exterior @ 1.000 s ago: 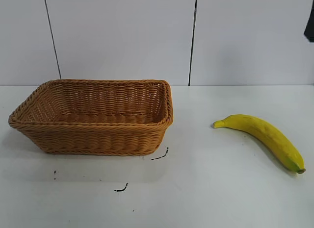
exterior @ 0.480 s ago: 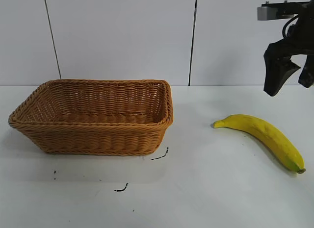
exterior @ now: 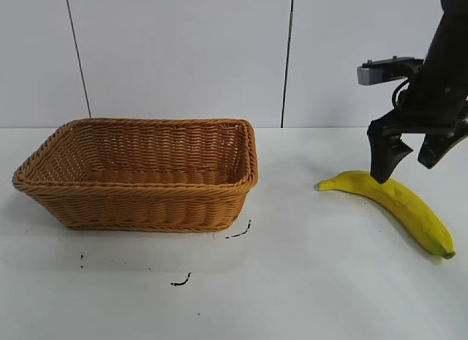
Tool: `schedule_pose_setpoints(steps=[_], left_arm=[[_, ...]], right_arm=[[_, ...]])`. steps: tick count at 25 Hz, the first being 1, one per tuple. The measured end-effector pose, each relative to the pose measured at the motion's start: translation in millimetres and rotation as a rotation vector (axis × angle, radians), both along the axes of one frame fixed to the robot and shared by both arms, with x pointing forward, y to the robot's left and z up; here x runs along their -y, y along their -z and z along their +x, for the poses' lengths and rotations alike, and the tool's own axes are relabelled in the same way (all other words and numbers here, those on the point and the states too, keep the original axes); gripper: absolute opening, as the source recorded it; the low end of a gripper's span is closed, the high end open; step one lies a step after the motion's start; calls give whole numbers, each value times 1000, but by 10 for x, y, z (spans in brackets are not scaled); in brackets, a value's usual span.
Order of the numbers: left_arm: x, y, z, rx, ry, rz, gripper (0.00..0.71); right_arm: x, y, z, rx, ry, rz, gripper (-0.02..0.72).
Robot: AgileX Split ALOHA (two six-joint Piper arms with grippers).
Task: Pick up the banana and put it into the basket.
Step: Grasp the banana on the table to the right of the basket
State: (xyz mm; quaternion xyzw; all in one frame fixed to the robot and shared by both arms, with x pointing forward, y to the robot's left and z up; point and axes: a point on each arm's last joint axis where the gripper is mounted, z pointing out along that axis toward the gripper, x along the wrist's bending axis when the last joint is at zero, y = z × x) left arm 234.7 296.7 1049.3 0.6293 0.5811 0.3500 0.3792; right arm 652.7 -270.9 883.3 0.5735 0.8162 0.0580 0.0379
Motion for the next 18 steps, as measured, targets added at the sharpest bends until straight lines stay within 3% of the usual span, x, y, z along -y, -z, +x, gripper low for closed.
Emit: schedule_pose_setpoints(steps=[3,6,8,10,14,18], left_arm=[[0,0,0,0,0,0,695],[0,0,0,0,0,0,695],[0,0,0,0,0,0,695],[0,0,0,0,0,0,695],[0,0,0,0,0,0,695],[0,0,0,0,0,0,695]], right_arm=[[0,29,13,8,1,0,630],[0,41,13,6,1,0,580],[1,41,13,6,0,-1,489],[5,42,12,5,-3,-7,308],[9,8,1,-16,-9,-12,314],[9,-252,41,10,-21,-15,314]])
